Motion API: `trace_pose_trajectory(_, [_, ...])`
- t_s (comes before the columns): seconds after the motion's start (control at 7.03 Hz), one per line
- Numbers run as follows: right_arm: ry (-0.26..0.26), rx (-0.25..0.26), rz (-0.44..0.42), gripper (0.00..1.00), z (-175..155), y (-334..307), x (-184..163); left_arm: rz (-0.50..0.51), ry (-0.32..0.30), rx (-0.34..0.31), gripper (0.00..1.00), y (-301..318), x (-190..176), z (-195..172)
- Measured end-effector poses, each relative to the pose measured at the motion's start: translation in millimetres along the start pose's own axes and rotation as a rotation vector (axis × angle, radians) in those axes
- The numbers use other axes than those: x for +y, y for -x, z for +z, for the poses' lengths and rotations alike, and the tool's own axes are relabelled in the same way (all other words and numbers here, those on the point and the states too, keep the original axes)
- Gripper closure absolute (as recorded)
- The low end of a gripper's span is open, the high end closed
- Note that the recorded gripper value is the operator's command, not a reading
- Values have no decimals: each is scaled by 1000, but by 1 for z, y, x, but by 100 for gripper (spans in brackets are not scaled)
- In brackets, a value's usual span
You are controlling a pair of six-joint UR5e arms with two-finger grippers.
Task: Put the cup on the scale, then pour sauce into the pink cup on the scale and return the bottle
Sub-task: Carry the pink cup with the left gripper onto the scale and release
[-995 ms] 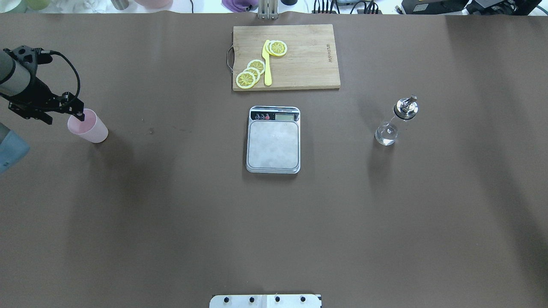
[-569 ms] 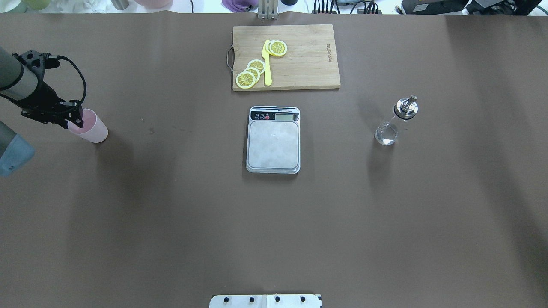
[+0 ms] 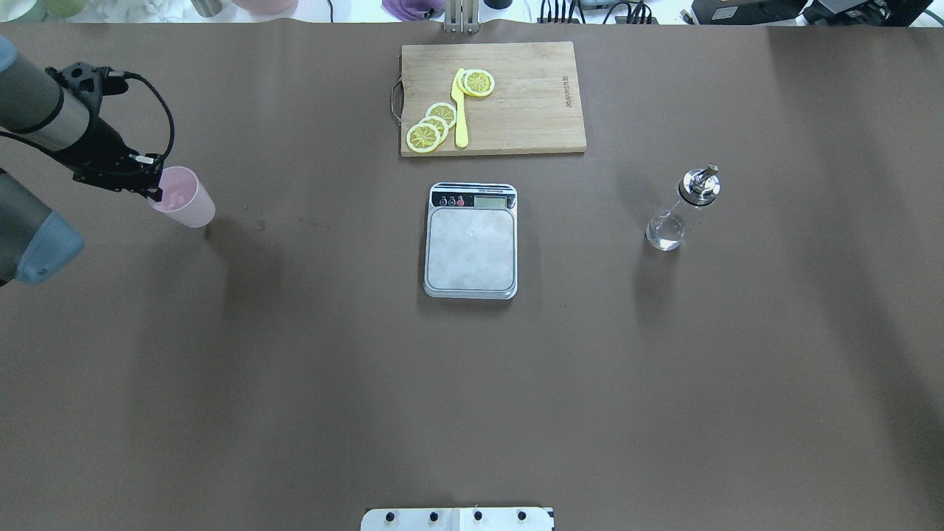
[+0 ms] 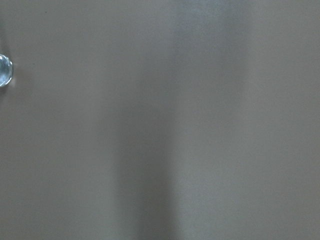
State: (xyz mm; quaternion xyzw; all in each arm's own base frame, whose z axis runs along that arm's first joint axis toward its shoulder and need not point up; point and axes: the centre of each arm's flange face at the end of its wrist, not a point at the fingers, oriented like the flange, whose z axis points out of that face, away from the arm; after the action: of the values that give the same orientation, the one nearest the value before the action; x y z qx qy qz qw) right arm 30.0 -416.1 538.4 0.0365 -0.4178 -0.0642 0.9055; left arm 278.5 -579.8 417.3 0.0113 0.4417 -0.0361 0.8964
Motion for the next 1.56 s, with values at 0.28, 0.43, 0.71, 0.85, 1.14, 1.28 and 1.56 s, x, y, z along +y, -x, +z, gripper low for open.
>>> trace_pose_trajectory(0.28, [-2, 0, -2, 0, -1, 1, -1, -30, 38, 32, 100, -129, 6, -29])
trace_pose_trajectory(0.43, [-2, 0, -2, 0, -1, 1, -1, -12, 50, 15, 100, -202, 21, -43])
trace_pose_trajectory(0.71, [-1, 0, -1, 0, 0, 1, 0, 43, 51, 4, 100, -300, 59, -42])
trace_pose_trajectory(0.85, [-1, 0, -2, 0, 0, 1, 0, 82, 29, 4, 100, -337, 66, -26])
trace_pose_trajectory(1.14, [0, 0, -2, 0, 0, 1, 0, 130, 0, -3, 100, -393, 73, 9])
trace_pose_trajectory(1.28, [0, 0, -2, 0, 0, 1, 0, 132, -4, -24, 100, -404, 75, 25])
trace_pose_trajectory(1.56, [0, 0, -2, 0, 0, 1, 0, 134, 12, -52, 57, -409, 82, 48])
